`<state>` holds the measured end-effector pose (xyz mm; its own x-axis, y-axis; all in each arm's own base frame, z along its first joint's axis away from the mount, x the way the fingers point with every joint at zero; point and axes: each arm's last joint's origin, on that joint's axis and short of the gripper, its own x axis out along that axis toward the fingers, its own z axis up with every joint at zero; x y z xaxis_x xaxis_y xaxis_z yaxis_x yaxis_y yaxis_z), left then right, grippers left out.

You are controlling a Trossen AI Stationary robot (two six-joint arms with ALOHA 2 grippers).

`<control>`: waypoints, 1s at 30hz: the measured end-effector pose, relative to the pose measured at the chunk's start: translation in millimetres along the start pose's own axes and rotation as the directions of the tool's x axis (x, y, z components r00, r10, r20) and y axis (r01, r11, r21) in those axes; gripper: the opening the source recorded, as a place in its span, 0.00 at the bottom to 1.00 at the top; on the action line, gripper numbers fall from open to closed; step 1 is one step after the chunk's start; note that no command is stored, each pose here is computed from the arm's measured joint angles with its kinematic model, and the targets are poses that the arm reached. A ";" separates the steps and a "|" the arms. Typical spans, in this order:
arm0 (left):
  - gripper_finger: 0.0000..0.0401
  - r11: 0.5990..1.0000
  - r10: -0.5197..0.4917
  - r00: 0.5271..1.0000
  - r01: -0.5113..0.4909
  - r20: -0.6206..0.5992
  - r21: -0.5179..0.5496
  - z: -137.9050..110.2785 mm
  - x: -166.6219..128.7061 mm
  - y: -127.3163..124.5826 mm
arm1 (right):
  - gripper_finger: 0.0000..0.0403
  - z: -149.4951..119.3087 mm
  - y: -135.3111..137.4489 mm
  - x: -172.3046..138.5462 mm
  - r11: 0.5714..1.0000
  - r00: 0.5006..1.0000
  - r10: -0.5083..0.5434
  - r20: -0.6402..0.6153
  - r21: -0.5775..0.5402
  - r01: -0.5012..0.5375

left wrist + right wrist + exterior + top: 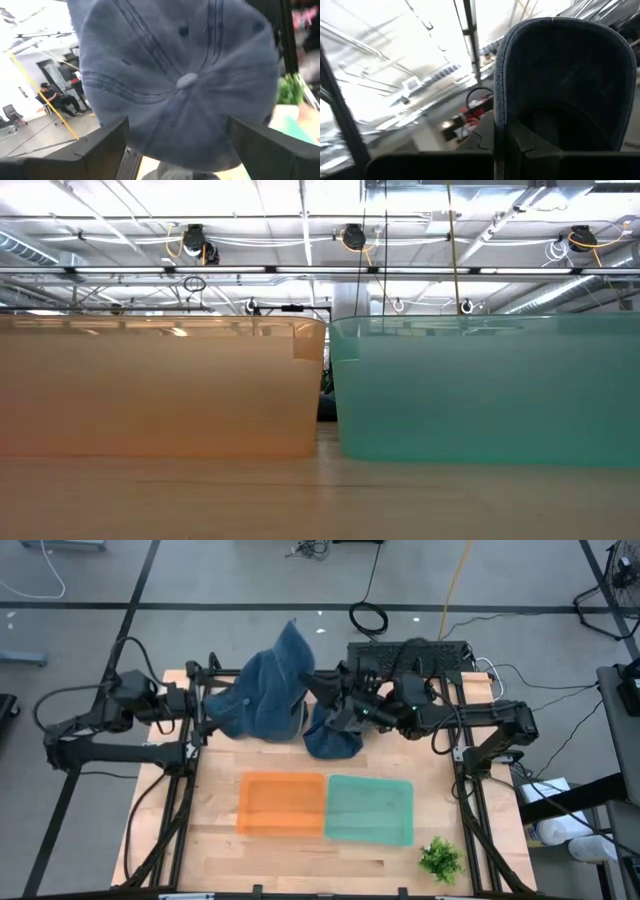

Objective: Pick & Place hat
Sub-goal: Put the right blue cap into the orange bin

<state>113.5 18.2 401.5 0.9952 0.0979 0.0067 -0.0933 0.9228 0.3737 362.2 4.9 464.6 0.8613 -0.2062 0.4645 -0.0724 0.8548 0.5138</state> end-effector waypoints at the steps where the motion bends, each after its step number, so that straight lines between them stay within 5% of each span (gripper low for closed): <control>1: 0.85 1.000 -0.013 1.000 0.013 -0.019 0.017 3.8 1.8 0.9 | 0.00 0.4 -1.0 0.3 1.000 1.000 0.013 -0.009 0.015 -0.013; 12: 0.83 0.975 -0.109 0.985 0.132 -0.136 0.178 35.5 23.0 -1.1 | 0.00 -3.9 -12.7 2.1 0.997 0.995 -0.013 -0.096 0.078 0.020; 18: 0.84 0.952 -0.159 0.950 0.220 -0.270 0.214 32.1 31.5 -11.7 | 0.00 3.5 -18.8 3.9 0.996 0.998 0.001 -0.067 0.093 0.006; 30: 0.71 0.938 -0.037 0.952 0.138 -0.304 0.319 39.5 36.3 -16.7 | 0.00 7.2 -20.9 4.5 0.990 0.996 0.044 -0.072 0.137 -0.033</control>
<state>152.4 -8.4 432.2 0.9416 0.1726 -0.2892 0.0596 0.7598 0.6475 364.0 -17.4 461.2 0.8912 -0.1341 0.4334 -0.1693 0.7881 0.5919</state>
